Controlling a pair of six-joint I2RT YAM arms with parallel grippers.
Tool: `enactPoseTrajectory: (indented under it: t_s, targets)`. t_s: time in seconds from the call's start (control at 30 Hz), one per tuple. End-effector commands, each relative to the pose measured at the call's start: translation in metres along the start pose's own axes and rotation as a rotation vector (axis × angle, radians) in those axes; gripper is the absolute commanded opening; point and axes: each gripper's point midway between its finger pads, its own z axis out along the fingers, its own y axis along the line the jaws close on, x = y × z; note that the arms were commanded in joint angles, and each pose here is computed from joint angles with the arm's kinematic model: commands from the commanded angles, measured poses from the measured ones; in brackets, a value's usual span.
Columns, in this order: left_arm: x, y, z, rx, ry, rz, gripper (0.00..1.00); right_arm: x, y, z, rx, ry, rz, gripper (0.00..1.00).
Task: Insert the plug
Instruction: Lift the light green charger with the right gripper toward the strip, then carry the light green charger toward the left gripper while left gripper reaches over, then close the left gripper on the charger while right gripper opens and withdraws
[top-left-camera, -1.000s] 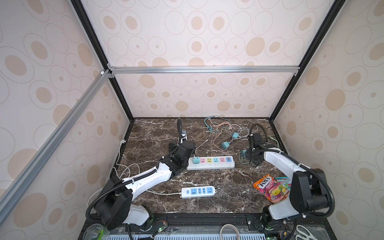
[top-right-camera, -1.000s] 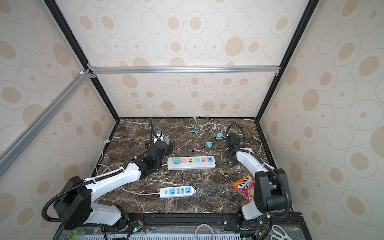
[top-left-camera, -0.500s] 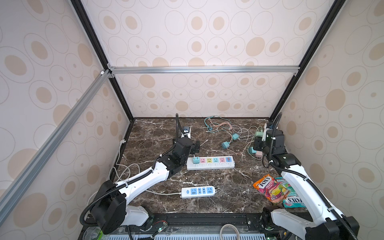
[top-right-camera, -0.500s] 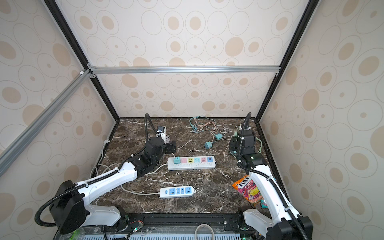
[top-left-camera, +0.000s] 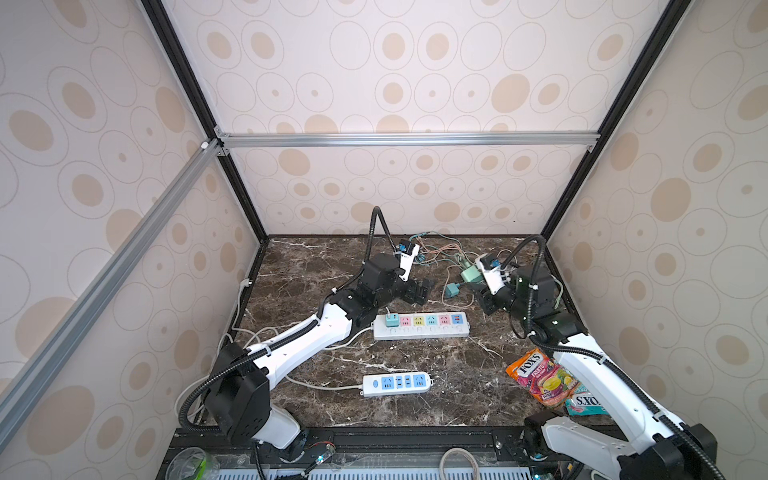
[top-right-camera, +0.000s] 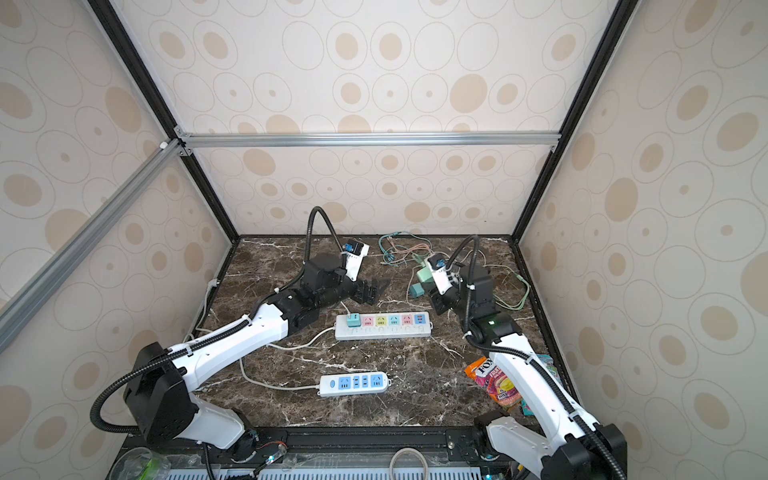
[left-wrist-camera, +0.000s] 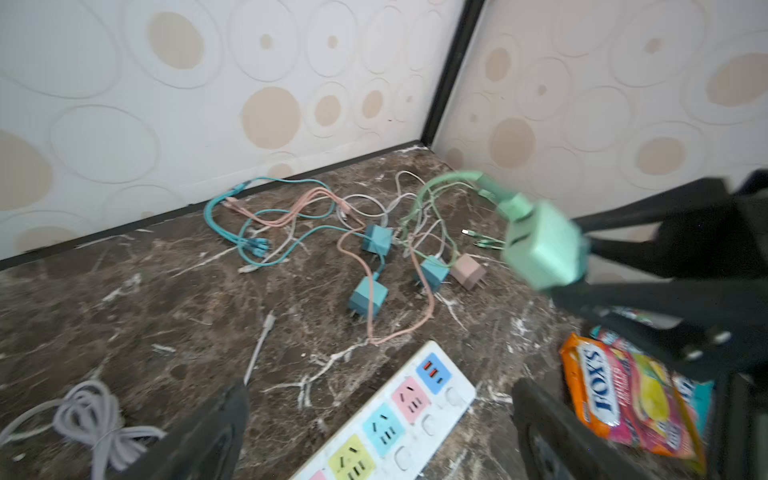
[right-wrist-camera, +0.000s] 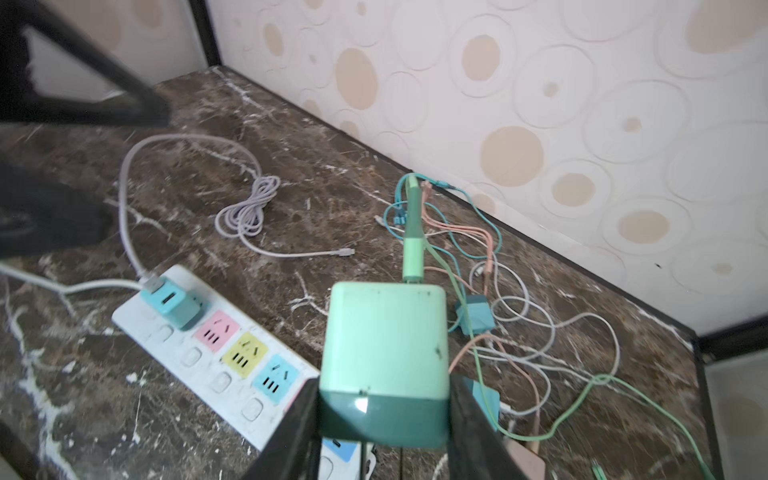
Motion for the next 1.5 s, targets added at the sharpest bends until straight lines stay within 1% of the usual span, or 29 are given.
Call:
enactPoseTrajectory:
  t_s: [0.0, 0.07, 0.17, 0.3, 0.37, 0.47, 0.6, 0.67, 0.8, 0.93, 1.07, 1.3, 1.37, 1.47]
  targets:
    - [-0.025, -0.038, -0.011, 0.198, -0.007, 0.003, 0.98, -0.029, 0.018, -0.002, -0.052, -0.131, -0.216, 0.12]
    - [-0.032, -0.042, -0.016, 0.248, -0.011, -0.015, 0.98, -0.027, 0.031, 0.001, -0.087, -0.140, -0.310, 0.10]
    - [-0.035, -0.041, -0.021, 0.276, 0.015, -0.047, 0.98, -0.031, 0.039, 0.003, -0.086, -0.186, -0.388, 0.09]
    - [-0.036, -0.022, -0.025, 0.264, 0.036, -0.122, 0.98, -0.040, 0.049, 0.001, -0.083, -0.277, -0.483, 0.08]
    - [-0.035, -0.013, -0.028, 0.284, 0.052, -0.156, 0.98, -0.044, 0.053, 0.000, -0.074, -0.309, -0.525, 0.07]
    - [-0.027, -0.013, -0.031, 0.350, 0.095, -0.175, 0.98, -0.049, 0.056, -0.002, -0.061, -0.336, -0.558, 0.06]
    - [-0.020, -0.004, -0.030, 0.319, 0.120, -0.174, 0.98, -0.055, 0.066, -0.008, -0.084, -0.382, -0.594, 0.06]
    - [-0.018, -0.004, -0.029, 0.331, 0.128, -0.165, 0.98, -0.057, 0.072, -0.009, -0.108, -0.401, -0.601, 0.07]
    - [-0.014, -0.018, -0.027, 0.435, 0.161, -0.147, 0.97, -0.062, 0.082, -0.010, -0.139, -0.423, -0.616, 0.07]
    - [-0.013, -0.032, -0.029, 0.541, 0.172, -0.145, 0.89, -0.065, 0.087, -0.007, -0.149, -0.432, -0.629, 0.07]
    - [-0.008, -0.035, -0.031, 0.563, 0.184, -0.144, 0.74, -0.068, 0.090, -0.003, -0.150, -0.442, -0.633, 0.07]
    - [-0.007, -0.045, -0.037, 0.639, 0.175, -0.154, 0.48, -0.071, 0.094, 0.000, -0.160, -0.463, -0.617, 0.07]
    - [-0.005, -0.044, -0.036, 0.639, 0.183, -0.159, 0.44, -0.073, 0.094, 0.000, -0.157, -0.471, -0.608, 0.07]
    - [-0.002, -0.044, -0.034, 0.637, 0.190, -0.161, 0.41, -0.075, 0.095, 0.000, -0.161, -0.478, -0.602, 0.07]
